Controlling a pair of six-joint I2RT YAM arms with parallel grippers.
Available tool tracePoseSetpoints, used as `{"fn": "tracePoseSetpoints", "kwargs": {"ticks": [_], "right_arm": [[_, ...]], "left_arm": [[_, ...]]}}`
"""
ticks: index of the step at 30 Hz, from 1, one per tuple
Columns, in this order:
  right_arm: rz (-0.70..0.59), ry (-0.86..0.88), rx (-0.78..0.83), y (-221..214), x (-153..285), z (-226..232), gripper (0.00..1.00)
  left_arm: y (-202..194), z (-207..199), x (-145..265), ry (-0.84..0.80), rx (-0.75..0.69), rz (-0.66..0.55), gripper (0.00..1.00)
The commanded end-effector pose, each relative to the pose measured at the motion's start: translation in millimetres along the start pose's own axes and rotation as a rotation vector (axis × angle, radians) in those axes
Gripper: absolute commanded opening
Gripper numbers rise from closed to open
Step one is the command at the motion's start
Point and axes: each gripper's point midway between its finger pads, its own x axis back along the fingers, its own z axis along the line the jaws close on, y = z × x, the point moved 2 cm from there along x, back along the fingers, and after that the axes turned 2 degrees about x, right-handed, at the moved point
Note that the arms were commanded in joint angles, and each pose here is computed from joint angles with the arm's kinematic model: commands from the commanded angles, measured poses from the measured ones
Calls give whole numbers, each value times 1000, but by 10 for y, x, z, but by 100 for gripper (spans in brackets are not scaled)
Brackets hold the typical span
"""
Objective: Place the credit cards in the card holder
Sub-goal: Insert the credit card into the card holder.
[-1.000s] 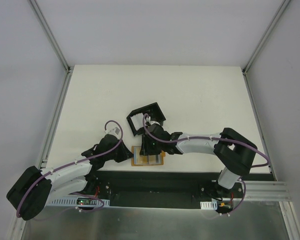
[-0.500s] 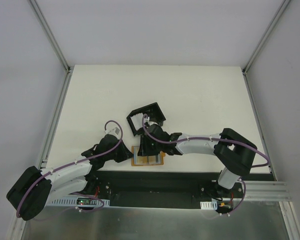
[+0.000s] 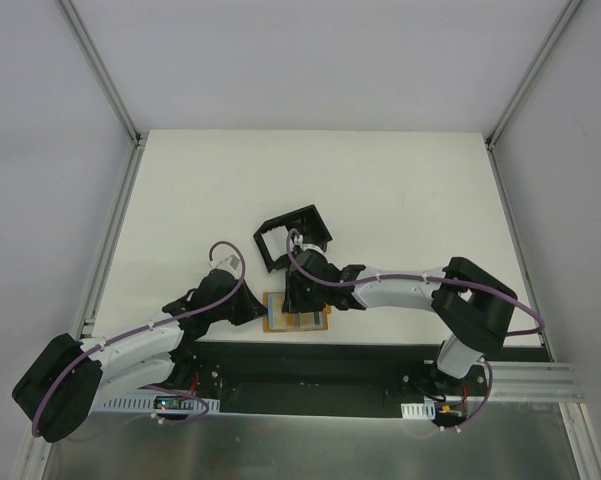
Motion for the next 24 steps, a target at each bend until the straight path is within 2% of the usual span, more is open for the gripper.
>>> {"fn": "tracePoseSetpoints", "kwargs": {"ticks": [1,13,24], "right_arm": [[41,28,1,-31,-25,141,45],[2,122,65,82,50,449,41],[-51,82,99,204,213,278,45]], "left_arm": [[-4,84,-2,33,2,-6,0],[4,68,2,28,5,-9,0],[43,78,48,39,-1,-36,0]]}}
